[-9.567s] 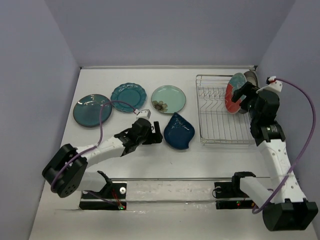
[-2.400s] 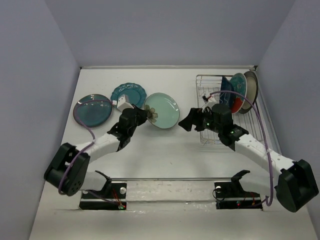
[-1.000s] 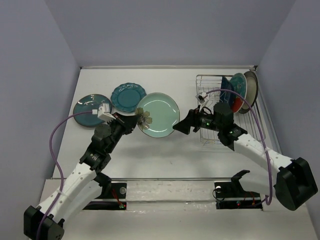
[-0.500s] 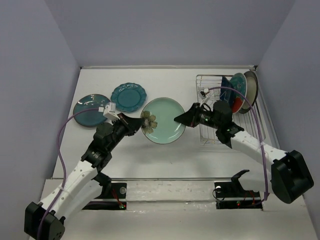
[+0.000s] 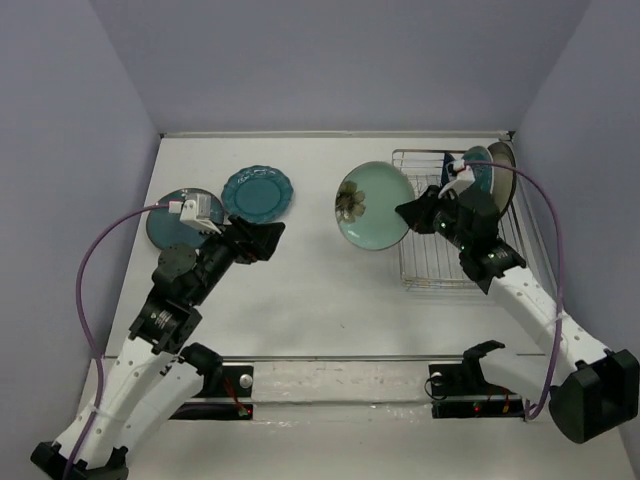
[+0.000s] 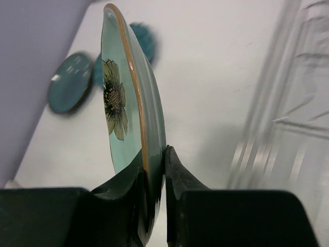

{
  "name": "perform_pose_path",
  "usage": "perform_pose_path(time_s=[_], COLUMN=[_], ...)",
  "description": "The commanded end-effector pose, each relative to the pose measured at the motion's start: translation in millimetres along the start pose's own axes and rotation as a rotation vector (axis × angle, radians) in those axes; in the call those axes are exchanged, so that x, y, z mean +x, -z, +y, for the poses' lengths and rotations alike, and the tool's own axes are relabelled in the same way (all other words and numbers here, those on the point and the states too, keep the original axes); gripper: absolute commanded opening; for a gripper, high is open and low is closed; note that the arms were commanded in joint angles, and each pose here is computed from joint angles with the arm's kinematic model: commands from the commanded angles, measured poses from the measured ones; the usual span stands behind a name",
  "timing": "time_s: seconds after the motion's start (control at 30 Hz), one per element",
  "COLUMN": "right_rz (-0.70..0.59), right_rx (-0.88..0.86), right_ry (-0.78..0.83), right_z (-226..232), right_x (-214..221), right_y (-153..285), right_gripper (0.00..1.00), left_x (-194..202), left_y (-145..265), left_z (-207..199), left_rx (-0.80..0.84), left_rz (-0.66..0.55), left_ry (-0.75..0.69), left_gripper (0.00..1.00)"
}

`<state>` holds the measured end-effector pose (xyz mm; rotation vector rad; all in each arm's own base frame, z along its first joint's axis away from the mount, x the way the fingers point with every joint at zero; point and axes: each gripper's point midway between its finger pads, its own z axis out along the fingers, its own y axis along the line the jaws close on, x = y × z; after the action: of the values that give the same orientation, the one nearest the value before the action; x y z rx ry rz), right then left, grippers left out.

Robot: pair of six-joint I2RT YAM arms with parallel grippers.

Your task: Load the plates into the dish rack

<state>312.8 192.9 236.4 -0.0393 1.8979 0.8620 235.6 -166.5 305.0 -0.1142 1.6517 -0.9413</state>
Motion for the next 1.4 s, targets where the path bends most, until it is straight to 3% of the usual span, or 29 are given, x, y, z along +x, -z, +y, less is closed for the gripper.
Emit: perform_pose_path(time_s=[0.0, 0.13, 0.27, 0.43, 0.73, 1.0, 1.37], right_rz=[-0.404, -0.498, -0.493, -0.468, -0.424, -0.285, -0.167], right_rx=[0.282, 0.444, 0.726, 0.896, 1.020, 1.068, 0.979], right_ry=[0.197, 0.267, 0.324, 0.400, 0.525, 0.566, 0.517], right_z=[-17.7, -32.6, -76.0, -97.2, -100.3, -134.1, -159.2], right_x=[-133.2, -164.5, -177.9, -194.3, -221.7, -188.8, -137.5], right_y=[47.9, 70.8, 76.6, 72.6, 75.9, 41.1, -3.6], right_gripper=[0.07, 0.07, 0.07, 0.07, 0.07, 0.07, 0.07], left_x=[-4.4, -0.3, 11.2, 15.2, 7.3, 8.2, 9.7], left_y=[18.6, 27.1, 27.4, 30.3, 42.3, 42.7, 40.2], left_z=[9.7, 30.8, 35.1, 27.2, 16.2, 14.0, 18.2], left_rx=[-0.062, -0.151, -0.136, -0.083, -0.027, -0.014, -0.034], left_rz=[0.031, 0.050, 0.076, 0.089, 0.036, 0.041, 0.048], left_ry=[-0.157, -0.222, -0.235, -0.242, -0.249, -0.253, -0.249], left_gripper=[0.99, 0.99, 0.99, 0.99, 0.99, 0.99, 0.99])
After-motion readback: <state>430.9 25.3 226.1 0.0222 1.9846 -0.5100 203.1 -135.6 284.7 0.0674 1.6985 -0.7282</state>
